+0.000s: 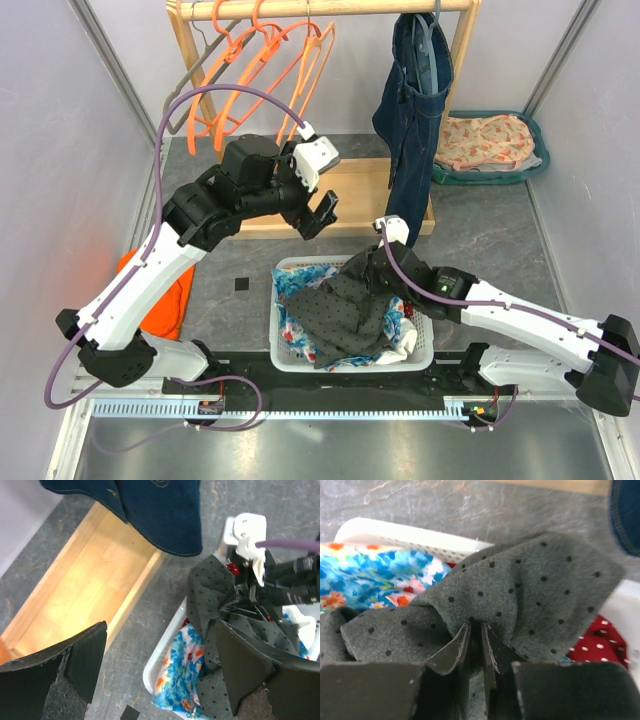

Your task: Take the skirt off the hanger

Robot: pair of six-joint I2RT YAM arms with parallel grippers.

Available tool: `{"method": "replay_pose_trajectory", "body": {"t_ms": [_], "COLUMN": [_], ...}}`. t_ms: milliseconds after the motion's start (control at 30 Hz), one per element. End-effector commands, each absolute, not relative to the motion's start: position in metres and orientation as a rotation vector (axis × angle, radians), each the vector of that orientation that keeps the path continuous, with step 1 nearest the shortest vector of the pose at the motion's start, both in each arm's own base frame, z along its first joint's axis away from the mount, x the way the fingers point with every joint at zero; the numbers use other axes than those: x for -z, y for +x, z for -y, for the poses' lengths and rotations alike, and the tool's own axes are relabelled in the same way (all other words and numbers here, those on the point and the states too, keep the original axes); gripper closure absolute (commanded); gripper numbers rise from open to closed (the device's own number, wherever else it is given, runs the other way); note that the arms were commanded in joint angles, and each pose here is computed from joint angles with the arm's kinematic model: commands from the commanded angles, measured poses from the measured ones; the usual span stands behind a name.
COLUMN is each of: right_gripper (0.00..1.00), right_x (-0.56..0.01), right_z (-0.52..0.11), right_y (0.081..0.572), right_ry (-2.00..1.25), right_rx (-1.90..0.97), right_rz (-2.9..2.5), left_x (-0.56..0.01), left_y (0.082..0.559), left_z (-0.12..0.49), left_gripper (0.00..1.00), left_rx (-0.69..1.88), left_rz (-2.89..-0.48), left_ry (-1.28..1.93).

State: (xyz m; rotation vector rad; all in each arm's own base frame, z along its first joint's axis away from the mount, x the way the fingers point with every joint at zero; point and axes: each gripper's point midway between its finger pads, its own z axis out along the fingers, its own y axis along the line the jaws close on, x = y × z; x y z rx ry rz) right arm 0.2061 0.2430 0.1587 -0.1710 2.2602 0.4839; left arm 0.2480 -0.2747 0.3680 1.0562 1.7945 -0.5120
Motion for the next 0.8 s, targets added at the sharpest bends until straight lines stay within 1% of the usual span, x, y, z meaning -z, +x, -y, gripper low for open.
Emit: {"method": "replay_pose_trajectory", "body": {"t_ms": [0, 133, 167, 200, 233, 267, 333, 367, 400, 433, 467, 500, 533, 567, 600, 633, 667, 733, 767], "right_gripper": [0.8, 0.83, 0.79, 0.74, 0.67, 0.54, 0.39, 0.27, 0.21, 0.16, 0.1, 0.09, 0.08, 0.07, 0.06, 0.07, 0.07, 0.07, 0.07], "right_x": [-0.155, -0.123, -0.118, -0.112, -0.106, -0.108, -0.135, -0.151, -0.192, -0.213, -0.279, -0.297, -0.318, -0.387, -0.407, -0.424, -0.475, -0.499, -0.534], "right_z": [-0.26, -0.259, -0.258, -0.259, -0.254, -0.252, -0.247, -0.246, -0.248, -0.244, -0.248, -0.237, -0.234, -0.229, -0.218, -0.217, -0.205, -0.205, -0.187], "right_y": [0.198, 0.166, 0.16, 0.153, 0.151, 0.151, 0.162, 0.167, 0.174, 0.185, 0.197, 0.198, 0.21, 0.217, 0.219, 0.234, 0.236, 0.255, 0.26], "right_ry": [-0.135, -0.159, -0.172, -0.202, -0.239, -0.257, -0.28, -0.32, -0.331, -0.325, -0.326, -0.337, -0.321, -0.284, -0.275, -0.247, -0.221, -0.217, -0.152], "right_rx": [-0.664, -0.749, -0.758, -0.773, -0.725, -0.696, -0.617, -0.587, -0.585, -0.522, -0.558, -0.496, -0.433, -0.471, -0.429, -0.357, -0.377, -0.292, -0.272], "right_rz": [-2.237, -2.342, -2.364, -2.393, -2.423, -2.428, -2.399, -2.366, -2.316, -2.277, -2.153, -2.151, -2.122, -1.99, -1.97, -1.936, -1.82, -1.757, -1.676], "left_x": [-0.388, -0.414, -0.435, -0.434, -0.442, -0.461, -0.463, -0.468, -0.467, -0.466, -0.465, -0.463, -0.462, -0.463, -0.464, -0.466, -0.467, -0.468, -0.469], "left_y": [0.271, 0.291, 0.299, 0.31, 0.317, 0.319, 0.332, 0.334, 0.335, 0.333, 0.331, 0.329, 0.325, 0.323, 0.322, 0.318, 0.317, 0.311, 0.309], "left_z": [0.279, 0.287, 0.287, 0.293, 0.296, 0.297, 0.303, 0.301, 0.301, 0.3, 0.298, 0.297, 0.292, 0.289, 0.285, 0.279, 0.275, 0.268, 0.266], "left_gripper": [0.06, 0.03, 0.03, 0.03, 0.03, 0.03, 0.03, 0.03, 0.03, 0.03, 0.03, 0.03, 0.03, 0.03, 0.03, 0.03, 0.03, 0.03, 0.03], "left_rx": [0.45, 0.428, 0.41, 0.394, 0.39, 0.395, 0.375, 0.363, 0.362, 0.363, 0.363, 0.36, 0.358, 0.345, 0.335, 0.326, 0.308, 0.302, 0.305], "left_rz": [-1.741, -1.702, -1.667, -1.677, -1.659, -1.619, -1.613, -1.606, -1.606, -1.609, -1.607, -1.609, -1.605, -1.597, -1.591, -1.583, -1.578, -1.572, -1.567], "left_ry": [0.975, 0.887, 0.837, 0.816, 0.794, 0.764, 0.74, 0.721, 0.72, 0.721, 0.725, 0.732, 0.736, 0.744, 0.743, 0.74, 0.741, 0.741, 0.742]}}
